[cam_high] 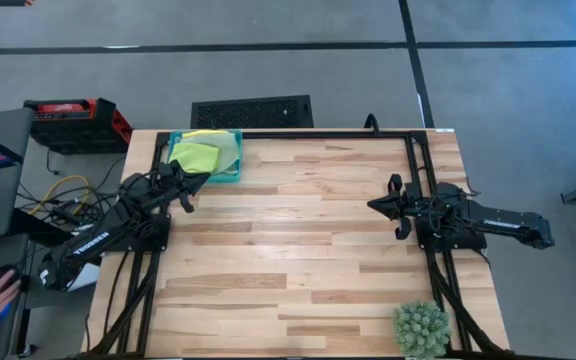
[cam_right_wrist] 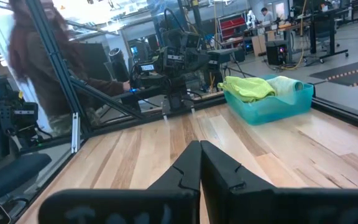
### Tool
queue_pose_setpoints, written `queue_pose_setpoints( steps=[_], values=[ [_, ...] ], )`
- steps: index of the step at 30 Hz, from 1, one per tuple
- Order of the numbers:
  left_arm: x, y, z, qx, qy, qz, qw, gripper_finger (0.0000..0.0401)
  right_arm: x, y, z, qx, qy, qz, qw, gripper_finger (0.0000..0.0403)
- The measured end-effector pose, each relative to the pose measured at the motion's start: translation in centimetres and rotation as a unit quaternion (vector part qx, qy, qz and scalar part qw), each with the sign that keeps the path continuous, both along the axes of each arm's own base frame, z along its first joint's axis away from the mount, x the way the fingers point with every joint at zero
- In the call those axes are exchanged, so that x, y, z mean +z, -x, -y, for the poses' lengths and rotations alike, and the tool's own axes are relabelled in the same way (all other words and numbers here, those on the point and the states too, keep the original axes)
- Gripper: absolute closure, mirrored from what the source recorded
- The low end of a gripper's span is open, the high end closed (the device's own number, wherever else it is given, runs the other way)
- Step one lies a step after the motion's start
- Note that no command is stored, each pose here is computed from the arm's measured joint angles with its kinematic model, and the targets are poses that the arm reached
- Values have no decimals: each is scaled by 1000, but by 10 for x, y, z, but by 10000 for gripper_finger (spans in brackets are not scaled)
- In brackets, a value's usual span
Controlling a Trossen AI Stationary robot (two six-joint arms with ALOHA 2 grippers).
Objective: Fold microfiber towels
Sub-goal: Return to Home Position
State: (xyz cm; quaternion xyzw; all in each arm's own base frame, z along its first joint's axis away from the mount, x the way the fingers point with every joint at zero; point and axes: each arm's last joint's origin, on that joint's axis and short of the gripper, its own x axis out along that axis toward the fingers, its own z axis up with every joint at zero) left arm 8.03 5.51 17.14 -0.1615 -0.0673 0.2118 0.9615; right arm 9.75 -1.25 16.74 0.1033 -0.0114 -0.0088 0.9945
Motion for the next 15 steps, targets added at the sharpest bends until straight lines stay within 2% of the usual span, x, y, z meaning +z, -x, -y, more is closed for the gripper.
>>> queue_pose_setpoints(
  steps=[15],
  values=[
    [0,0,0,0,0,0,1000,401,0,0,0,0,0,0,1000,370]
  ],
)
